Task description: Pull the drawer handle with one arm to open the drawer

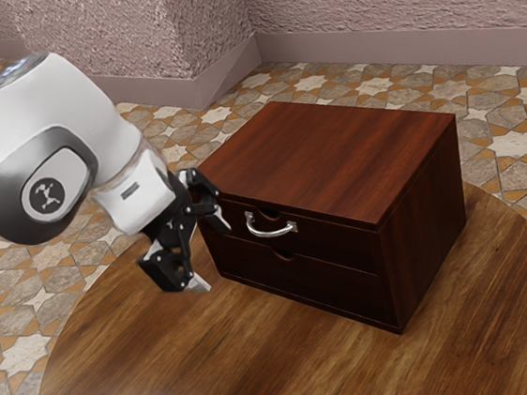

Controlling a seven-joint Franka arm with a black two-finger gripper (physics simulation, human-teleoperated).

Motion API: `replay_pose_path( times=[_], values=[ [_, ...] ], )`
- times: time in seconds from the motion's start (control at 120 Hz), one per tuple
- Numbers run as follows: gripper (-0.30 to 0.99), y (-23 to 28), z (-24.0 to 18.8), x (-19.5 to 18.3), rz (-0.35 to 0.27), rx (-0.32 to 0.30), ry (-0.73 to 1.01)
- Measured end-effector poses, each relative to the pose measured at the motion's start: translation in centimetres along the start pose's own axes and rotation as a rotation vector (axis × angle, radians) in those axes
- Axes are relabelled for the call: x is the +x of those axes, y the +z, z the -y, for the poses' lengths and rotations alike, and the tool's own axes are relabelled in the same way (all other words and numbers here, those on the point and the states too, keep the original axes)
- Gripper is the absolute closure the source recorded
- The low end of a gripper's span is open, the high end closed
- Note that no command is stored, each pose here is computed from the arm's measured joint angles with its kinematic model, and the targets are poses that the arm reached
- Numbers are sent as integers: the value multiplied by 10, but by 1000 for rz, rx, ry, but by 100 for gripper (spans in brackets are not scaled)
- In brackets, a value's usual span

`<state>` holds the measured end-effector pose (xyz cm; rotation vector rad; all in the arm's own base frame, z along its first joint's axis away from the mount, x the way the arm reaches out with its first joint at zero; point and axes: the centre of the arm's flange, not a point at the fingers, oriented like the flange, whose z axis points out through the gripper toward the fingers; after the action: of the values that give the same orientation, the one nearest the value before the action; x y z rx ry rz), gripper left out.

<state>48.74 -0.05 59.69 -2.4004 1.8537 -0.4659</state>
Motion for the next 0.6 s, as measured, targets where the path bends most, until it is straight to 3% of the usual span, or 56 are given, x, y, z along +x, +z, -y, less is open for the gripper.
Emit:
replay_pose_path(
  times=[0.333,0.6],
  values=[
    [0,29,23,4,-49,79,67],
    [0,47,28,1,-45,87,103]
  ],
)
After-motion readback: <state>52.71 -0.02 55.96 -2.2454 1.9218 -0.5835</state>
